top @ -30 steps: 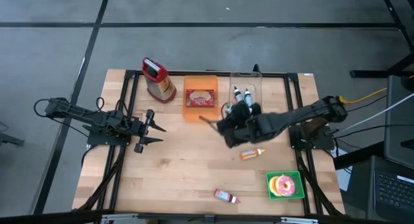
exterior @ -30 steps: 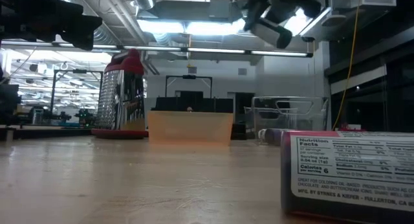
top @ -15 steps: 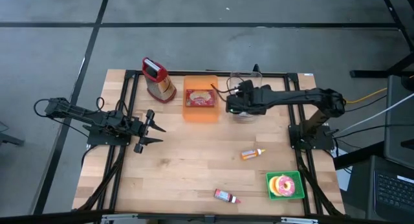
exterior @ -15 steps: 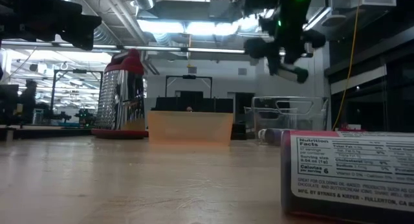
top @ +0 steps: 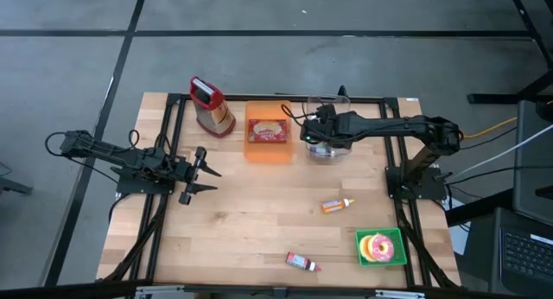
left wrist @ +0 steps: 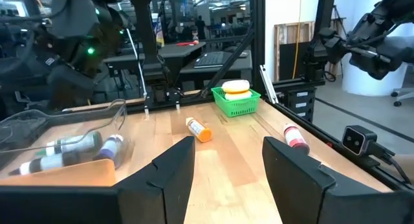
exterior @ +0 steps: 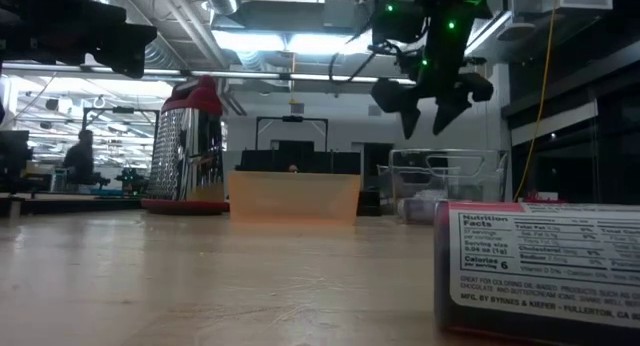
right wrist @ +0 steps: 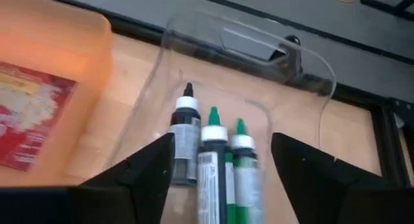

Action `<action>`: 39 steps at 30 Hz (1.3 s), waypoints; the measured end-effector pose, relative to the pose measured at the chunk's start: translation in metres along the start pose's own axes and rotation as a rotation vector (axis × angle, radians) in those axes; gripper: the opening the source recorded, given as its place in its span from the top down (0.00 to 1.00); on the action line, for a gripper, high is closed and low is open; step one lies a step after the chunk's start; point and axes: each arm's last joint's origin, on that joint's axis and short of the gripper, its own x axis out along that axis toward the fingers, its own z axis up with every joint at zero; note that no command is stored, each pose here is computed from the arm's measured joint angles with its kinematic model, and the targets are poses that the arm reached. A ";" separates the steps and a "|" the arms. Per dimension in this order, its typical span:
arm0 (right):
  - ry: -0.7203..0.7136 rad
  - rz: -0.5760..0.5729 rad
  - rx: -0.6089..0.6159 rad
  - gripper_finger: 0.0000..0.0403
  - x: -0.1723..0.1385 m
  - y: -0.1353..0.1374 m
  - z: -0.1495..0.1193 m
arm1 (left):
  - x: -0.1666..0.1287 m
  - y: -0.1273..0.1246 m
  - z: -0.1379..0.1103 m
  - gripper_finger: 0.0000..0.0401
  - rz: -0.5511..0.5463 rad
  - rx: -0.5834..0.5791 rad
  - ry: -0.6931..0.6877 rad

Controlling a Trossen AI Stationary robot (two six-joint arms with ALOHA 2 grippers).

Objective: Pick & Place Food Item
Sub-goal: Put the orange food coloring into the transparent bin

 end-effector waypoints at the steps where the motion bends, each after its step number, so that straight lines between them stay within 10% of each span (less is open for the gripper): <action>1: -0.005 0.006 0.004 0.34 -0.001 0.001 0.002 | 0.000 0.000 0.000 0.56 -0.006 0.000 -0.001; 14: -0.020 0.298 -0.243 0.38 -0.068 0.031 0.003 | 0.000 -0.002 -0.003 0.56 -0.051 -0.001 0.026; 29: 0.236 0.644 -0.612 0.42 -0.154 0.037 -0.088 | 0.000 -0.001 -0.003 0.56 -0.047 -0.006 0.027; 39: 0.387 0.559 -0.873 0.42 -0.156 0.019 -0.145 | 0.000 -0.001 -0.005 0.56 -0.035 -0.006 0.053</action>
